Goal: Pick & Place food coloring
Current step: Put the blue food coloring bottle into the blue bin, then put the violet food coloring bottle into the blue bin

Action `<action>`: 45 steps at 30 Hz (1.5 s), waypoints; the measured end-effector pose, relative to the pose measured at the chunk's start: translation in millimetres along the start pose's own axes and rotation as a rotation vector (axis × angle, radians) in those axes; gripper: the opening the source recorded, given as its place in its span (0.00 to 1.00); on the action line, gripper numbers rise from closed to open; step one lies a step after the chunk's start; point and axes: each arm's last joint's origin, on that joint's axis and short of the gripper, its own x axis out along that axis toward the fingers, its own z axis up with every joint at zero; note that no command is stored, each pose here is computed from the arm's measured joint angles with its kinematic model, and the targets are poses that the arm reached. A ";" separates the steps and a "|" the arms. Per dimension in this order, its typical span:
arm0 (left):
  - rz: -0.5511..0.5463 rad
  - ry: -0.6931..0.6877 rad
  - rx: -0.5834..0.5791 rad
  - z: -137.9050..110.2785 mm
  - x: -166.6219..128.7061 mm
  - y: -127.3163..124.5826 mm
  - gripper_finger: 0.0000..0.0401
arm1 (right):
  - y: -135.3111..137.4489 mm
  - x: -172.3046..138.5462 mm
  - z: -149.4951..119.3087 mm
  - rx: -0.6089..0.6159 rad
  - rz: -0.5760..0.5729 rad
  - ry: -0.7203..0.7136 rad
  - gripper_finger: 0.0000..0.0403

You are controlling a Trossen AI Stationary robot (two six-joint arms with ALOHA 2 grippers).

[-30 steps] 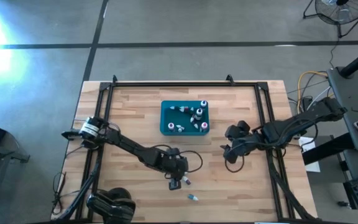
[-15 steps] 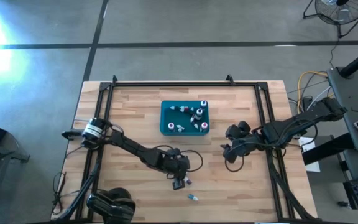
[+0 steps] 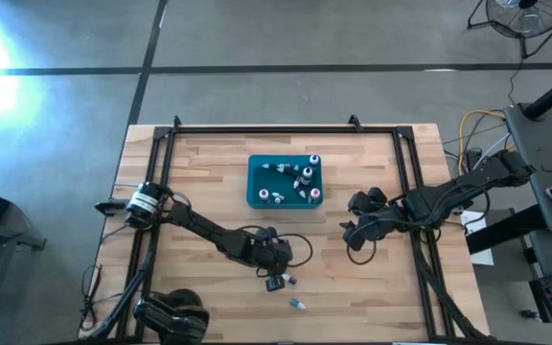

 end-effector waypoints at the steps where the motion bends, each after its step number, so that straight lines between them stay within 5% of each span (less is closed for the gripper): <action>1: 0.001 0.000 -0.001 0.7 -0.2 0.3 0.20 | 0.0 0.0 0.0 0.002 0.000 0.000 0.62; 8: 0.003 -0.037 -0.007 19.7 -13.2 -1.5 0.09 | 0.0 0.0 0.0 0.052 0.001 0.001 0.60; 13: 0.193 -0.229 -0.013 65.0 -60.1 10.6 0.11 | 3.0 -0.5 1.0 0.099 0.029 -0.012 0.60; 19: 0.353 -0.347 -0.096 107.7 -104.8 67.7 0.12 | 11.3 -1.9 6.9 0.169 0.114 -0.066 0.58; 24: 0.487 -0.356 -0.234 119.2 -119.4 130.8 0.13 | 16.0 -2.8 11.1 0.198 0.160 -0.105 0.58; 30: 0.390 -0.261 -0.354 116.1 -113.2 169.6 0.28 | 17.2 -3.0 12.2 0.231 0.175 -0.112 0.58; 36: 0.306 -0.233 -0.287 110.9 -119.2 140.1 0.41 | 22.5 -6.2 6.6 0.183 0.213 -0.088 0.58; 45: 0.093 -0.225 0.015 73.8 -135.9 12.9 0.42 | 60.0 30.8 -3.6 -0.079 0.323 -0.045 0.58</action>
